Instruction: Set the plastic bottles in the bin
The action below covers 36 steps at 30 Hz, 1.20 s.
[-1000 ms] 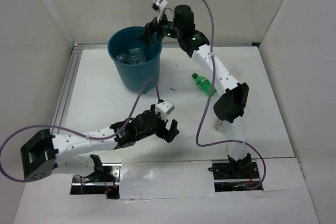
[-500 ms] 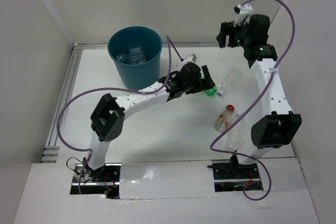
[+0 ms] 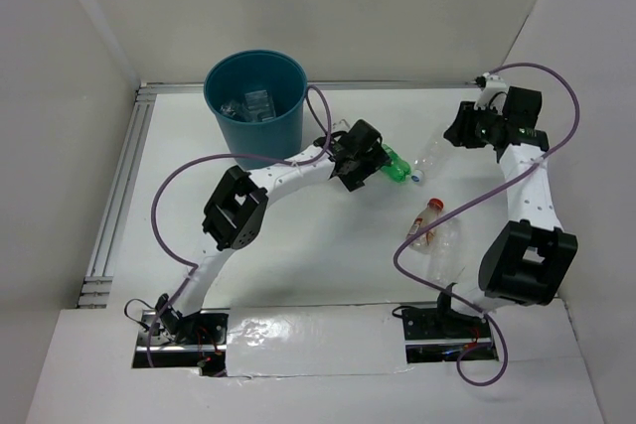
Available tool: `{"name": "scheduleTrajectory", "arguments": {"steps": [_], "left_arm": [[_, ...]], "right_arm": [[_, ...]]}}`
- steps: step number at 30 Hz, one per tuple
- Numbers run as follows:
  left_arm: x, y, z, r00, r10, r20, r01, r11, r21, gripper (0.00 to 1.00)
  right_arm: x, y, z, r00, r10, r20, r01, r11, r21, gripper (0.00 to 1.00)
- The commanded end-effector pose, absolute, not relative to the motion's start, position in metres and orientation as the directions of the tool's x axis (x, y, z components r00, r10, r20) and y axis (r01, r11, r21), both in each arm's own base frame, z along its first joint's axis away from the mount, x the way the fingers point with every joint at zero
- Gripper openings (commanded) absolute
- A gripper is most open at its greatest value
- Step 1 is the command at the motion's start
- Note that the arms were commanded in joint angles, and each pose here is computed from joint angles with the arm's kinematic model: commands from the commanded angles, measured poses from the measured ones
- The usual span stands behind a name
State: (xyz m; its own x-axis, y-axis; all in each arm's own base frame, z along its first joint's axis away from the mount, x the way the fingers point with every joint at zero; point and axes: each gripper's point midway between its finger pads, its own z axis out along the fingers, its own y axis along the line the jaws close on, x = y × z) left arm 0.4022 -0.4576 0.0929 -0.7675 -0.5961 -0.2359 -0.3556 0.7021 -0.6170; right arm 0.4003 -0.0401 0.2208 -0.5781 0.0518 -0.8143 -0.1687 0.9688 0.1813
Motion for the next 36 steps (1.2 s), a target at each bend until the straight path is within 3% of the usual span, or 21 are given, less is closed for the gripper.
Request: {"name": "scheduleTrajectory", "arguments": {"steps": [1, 3, 6, 7, 8, 10, 12, 14, 15, 17, 19, 24, 29, 32, 33, 34, 36], "left_arm": [[0.417, -0.468, 0.116, -0.734, -0.647, -0.207, -0.364, 0.631, -0.685, 1.0], [0.421, -0.47, 0.12, -0.729, -0.648, -0.223, -0.345, 0.628, -0.697, 1.0], [0.412, -0.459, 0.126, -0.742, -0.619, -0.255, -0.309, 0.654, -0.69, 1.0], [0.408, -0.455, 0.129, -0.751, -0.598, -0.28, -0.278, 0.671, -0.687, 1.0], [0.402, -0.45, 0.152, -0.769, -0.54, -0.341, -0.186, 0.7, -0.69, 1.0], [0.38, -0.438, 0.143, -0.801, -0.439, -0.406, -0.092, 0.761, -0.642, 0.96], [0.351, -0.411, 0.141, -0.817, -0.313, -0.485, 0.022, 0.823, -0.568, 0.93], [0.331, -0.399, 0.141, -0.809, -0.193, -0.555, 0.163, 0.834, -0.528, 0.78], [0.307, -0.378, 0.112, -0.834, -0.136, -0.534, 0.164, 0.865, -0.475, 0.73], [0.286, -0.366, 0.13, -0.817, -0.107, -0.566, 0.233, 0.837, -0.494, 0.64], [0.256, -0.348, 0.106, -0.817, 0.003, -0.577, 0.311, 0.844, -0.436, 0.64], [0.193, -0.342, 0.109, -0.714, 0.209, -0.668, 0.553, 0.754, -0.355, 0.78], [0.158, -0.329, 0.11, -0.645, 0.303, -0.701, 0.617, 0.748, -0.244, 0.82], [0.154, -0.315, 0.118, -0.634, 0.271, -0.724, 0.603, 0.759, -0.244, 0.83], [0.155, -0.312, 0.122, -0.635, 0.249, -0.731, 0.593, 0.765, -0.253, 0.83], [0.153, -0.308, 0.124, -0.633, 0.246, -0.734, 0.593, 0.764, -0.256, 0.83], [0.153, -0.303, 0.137, -0.622, 0.205, -0.756, 0.586, 0.762, -0.276, 0.83]], "right_arm": [[0.398, -0.013, 0.229, -0.515, -0.013, -0.857, -0.372, 0.904, 0.209, 0.41], [0.399, -0.005, 0.222, -0.529, -0.03, -0.848, -0.431, 0.871, 0.238, 0.43], [0.405, 0.018, 0.201, -0.585, -0.1, -0.805, -0.533, 0.795, 0.289, 0.61], [0.404, 0.024, 0.182, -0.641, -0.113, -0.759, -0.533, 0.777, 0.335, 0.72], [0.411, 0.025, 0.183, -0.618, -0.164, -0.768, -0.567, 0.771, 0.291, 0.75], [0.414, 0.037, 0.164, -0.638, -0.233, -0.734, -0.595, 0.754, 0.278, 0.84], [0.416, 0.05, 0.158, -0.623, -0.302, -0.722, -0.631, 0.74, 0.235, 0.87], [0.427, 0.052, 0.148, -0.605, -0.35, -0.715, -0.637, 0.751, 0.171, 0.9], [0.429, 0.06, 0.147, -0.592, -0.371, -0.715, -0.651, 0.744, 0.153, 0.91], [0.438, 0.063, 0.139, -0.587, -0.391, -0.709, -0.647, 0.753, 0.121, 0.91], [0.448, 0.071, 0.136, -0.565, -0.418, -0.712, -0.658, 0.749, 0.083, 0.91], [0.461, 0.076, 0.092, -0.582, -0.528, -0.618, -0.659, 0.752, -0.023, 0.92], [0.472, 0.079, 0.063, -0.596, -0.57, -0.566, -0.673, 0.739, -0.035, 0.92], [0.469, 0.089, 0.05, -0.598, -0.589, -0.544, -0.697, 0.717, -0.01, 0.78], [0.469, 0.088, 0.052, -0.593, -0.596, -0.542, -0.703, 0.711, -0.013, 0.67], [0.469, 0.095, 0.059, -0.571, -0.605, -0.554, -0.719, 0.694, -0.016, 0.45], [0.465, 0.101, 0.083, -0.551, -0.596, -0.584, -0.73, 0.684, -0.009, 0.29]]}}
